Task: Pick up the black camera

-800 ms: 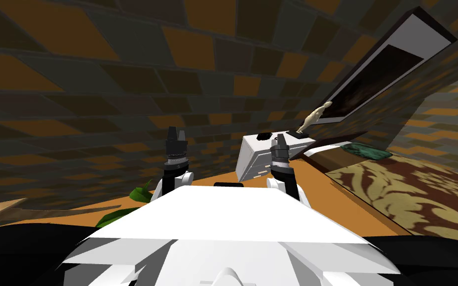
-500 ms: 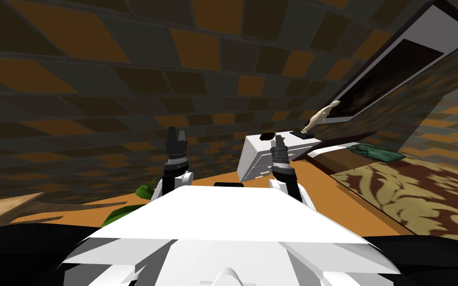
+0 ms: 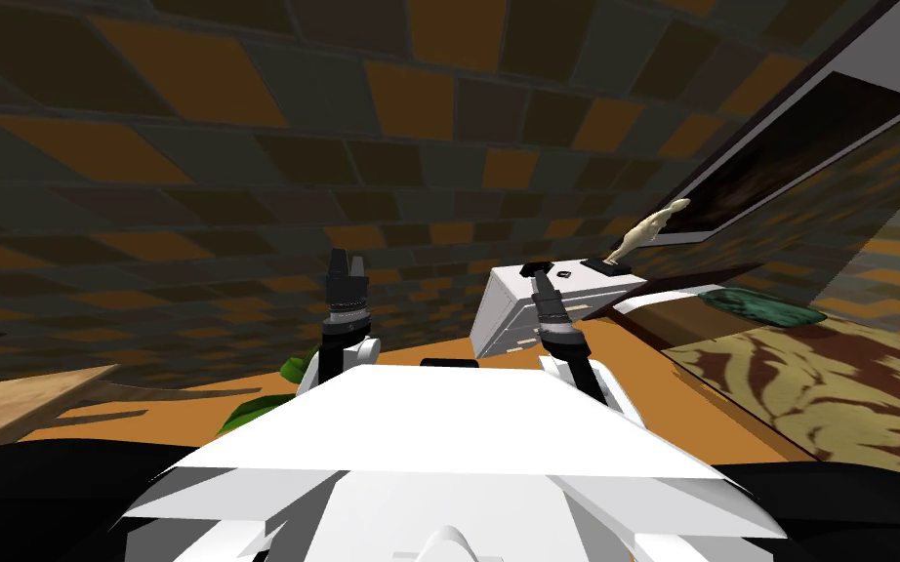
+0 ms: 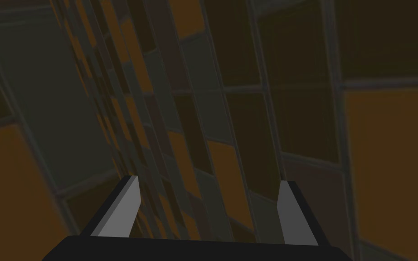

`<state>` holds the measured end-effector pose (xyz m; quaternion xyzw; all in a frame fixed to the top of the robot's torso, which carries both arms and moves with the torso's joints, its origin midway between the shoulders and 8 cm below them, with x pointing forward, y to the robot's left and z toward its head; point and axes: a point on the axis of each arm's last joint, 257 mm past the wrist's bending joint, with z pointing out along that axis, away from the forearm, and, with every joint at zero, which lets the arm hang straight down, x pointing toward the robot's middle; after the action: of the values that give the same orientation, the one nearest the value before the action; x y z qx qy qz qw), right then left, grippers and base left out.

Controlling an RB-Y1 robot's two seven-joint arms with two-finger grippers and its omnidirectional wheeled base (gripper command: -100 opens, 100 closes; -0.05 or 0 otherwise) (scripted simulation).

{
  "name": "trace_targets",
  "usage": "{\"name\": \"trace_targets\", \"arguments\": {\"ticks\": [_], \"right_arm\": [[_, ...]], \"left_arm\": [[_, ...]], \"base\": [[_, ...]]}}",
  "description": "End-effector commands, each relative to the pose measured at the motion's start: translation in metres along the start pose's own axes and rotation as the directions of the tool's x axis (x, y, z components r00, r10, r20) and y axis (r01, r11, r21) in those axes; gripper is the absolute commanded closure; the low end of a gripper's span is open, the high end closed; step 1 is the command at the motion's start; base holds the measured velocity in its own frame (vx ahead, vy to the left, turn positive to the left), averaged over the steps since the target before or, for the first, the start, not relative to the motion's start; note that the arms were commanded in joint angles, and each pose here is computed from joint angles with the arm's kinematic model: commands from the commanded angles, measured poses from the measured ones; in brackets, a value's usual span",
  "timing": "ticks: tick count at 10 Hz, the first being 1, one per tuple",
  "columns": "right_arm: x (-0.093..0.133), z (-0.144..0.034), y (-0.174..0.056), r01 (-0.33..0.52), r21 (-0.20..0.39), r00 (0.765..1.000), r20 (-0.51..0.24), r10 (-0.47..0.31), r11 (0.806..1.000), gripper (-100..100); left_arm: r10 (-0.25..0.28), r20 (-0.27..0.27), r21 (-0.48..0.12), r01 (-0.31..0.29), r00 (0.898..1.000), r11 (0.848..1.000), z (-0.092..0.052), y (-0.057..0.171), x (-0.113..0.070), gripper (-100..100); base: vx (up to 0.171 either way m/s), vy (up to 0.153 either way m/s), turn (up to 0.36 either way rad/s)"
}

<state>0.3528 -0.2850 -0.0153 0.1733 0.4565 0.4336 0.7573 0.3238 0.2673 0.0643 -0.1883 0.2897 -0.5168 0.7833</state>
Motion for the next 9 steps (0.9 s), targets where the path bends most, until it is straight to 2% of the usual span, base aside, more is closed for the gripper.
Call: {"name": "trace_targets", "arguments": {"ticks": [1, 4, 7, 9], "right_arm": [[0.004, -0.004, -0.006, 0.043, -0.009, 0.998, -0.050, -0.044, 0.999, -100], [0.009, -0.008, -0.011, 0.098, -0.032, 0.987, -0.127, -0.101, 0.995, -100], [0.013, -0.018, -0.025, 0.178, -0.062, 0.957, -0.222, -0.187, 0.982, -100], [0.016, -0.017, -0.024, 0.193, -0.082, 0.944, -0.256, -0.208, 0.978, -100]], "left_arm": [[0.000, 0.000, 0.000, 0.000, 1.000, 1.000, 0.000, 0.000, 0.000, 0], [0.000, 0.000, 0.000, 0.000, 1.000, 1.000, 0.000, 0.000, 0.000, 0], [0.000, 0.000, 0.000, 0.000, 1.000, 1.000, 0.000, 0.000, 0.000, 0], [0.000, 0.000, 0.000, 0.000, 1.000, 1.000, 0.000, 0.000, 0.000, 0]], "base": [[-0.009, 0.094, 0.070], [-0.006, 0.074, 0.050], [0.000, 0.069, 0.076], [0.001, 0.043, 0.013]]}}
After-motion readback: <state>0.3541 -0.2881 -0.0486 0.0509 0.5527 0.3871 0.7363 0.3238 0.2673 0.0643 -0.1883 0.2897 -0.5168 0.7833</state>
